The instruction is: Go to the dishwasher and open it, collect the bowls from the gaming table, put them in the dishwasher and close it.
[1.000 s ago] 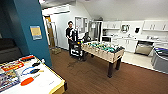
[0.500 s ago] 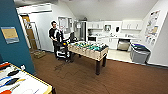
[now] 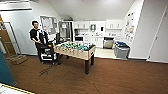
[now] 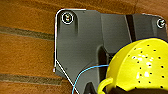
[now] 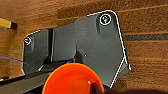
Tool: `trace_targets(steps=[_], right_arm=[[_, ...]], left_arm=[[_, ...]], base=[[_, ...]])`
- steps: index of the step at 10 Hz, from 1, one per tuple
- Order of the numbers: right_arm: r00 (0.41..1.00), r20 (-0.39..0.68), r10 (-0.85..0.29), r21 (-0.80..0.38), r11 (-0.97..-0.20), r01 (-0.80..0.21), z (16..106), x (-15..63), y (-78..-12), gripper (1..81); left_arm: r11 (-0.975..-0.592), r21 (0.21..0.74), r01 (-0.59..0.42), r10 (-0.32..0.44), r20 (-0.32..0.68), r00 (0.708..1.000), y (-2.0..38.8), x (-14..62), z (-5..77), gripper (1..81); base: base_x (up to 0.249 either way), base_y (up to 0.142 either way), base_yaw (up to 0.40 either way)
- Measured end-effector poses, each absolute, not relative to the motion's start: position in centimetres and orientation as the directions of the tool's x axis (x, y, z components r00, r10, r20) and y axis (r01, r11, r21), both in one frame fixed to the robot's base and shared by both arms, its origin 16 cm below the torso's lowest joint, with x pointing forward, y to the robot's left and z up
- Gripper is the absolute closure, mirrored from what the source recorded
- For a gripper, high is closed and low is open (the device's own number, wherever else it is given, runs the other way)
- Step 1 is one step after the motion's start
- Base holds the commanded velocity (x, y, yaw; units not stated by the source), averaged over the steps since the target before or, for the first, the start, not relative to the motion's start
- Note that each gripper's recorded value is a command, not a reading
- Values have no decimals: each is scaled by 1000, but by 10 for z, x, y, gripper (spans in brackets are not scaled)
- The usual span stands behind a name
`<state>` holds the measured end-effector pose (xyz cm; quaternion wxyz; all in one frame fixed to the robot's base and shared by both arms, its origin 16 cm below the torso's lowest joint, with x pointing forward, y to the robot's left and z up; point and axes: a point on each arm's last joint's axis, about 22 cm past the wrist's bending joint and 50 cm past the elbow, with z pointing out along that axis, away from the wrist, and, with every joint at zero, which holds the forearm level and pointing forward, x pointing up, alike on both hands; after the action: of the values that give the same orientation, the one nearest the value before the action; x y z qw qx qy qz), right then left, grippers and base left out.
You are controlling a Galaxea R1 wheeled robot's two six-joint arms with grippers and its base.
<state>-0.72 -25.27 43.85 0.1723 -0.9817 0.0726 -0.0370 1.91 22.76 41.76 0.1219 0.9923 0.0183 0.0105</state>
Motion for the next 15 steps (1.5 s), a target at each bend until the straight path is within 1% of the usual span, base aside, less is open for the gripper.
trace_targets(steps=[2,4,6,8,10,12,14,15], right_arm=[[988,50,-149,-345,-930,-123,439,-7,-252,811],[988,42,-146,-348,-929,-123,438,-13,-249,811],[988,57,-143,-348,-930,-114,439,-3,-250,811],[988,56,-141,-347,-931,-113,439,-4,-250,811],[990,33,-136,-348,-930,-116,438,-23,-247,811],[988,70,-139,-345,-932,-107,439,3,-253,811],[988,68,-137,-350,-931,-105,439,3,-249,811],[989,59,-137,-348,-931,-108,439,-4,-250,811]], left_arm=[[-970,242,33,38,18,999,228,20,418,811],[-970,242,32,38,17,999,228,20,418,811],[-970,241,33,38,15,999,228,18,417,811],[-970,242,33,38,13,999,228,17,417,811],[-970,240,36,36,-4,999,229,2,417,811],[-969,247,30,38,27,999,224,25,418,811],[-970,241,33,37,15,999,228,17,417,811],[-969,243,34,38,11,999,227,15,417,811]], base=[[0,0,-309],[32,0,0],[90,0,0],[125,0,0],[154,0,0],[168,0,0],[168,0,0],[168,-71,0]])
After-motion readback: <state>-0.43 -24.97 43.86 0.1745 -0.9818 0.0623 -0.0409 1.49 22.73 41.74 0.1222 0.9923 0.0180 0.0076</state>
